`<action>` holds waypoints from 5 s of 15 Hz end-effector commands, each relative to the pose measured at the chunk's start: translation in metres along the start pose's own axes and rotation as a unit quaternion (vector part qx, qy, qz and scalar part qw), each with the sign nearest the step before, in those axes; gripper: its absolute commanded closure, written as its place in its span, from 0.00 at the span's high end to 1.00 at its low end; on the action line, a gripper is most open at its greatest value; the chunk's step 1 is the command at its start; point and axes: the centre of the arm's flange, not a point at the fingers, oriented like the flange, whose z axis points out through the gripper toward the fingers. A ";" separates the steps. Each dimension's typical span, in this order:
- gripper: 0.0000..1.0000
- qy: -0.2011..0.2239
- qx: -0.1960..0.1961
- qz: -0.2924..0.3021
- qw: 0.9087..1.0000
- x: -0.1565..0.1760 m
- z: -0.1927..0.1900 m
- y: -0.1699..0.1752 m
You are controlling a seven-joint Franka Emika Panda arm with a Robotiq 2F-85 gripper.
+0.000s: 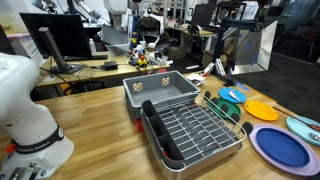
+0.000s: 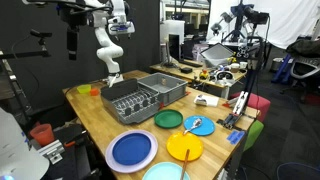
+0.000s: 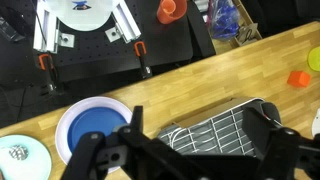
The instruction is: Remove the red butter knife from the dishrack and place it on top of the dark blue plate
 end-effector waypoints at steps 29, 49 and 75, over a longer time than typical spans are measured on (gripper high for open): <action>1.00 0.018 -0.137 -0.241 0.961 -0.025 0.052 -0.157; 1.00 0.090 -0.151 -0.394 0.902 0.057 0.120 -0.325; 1.00 0.180 -0.037 -0.503 0.844 0.162 0.237 -0.389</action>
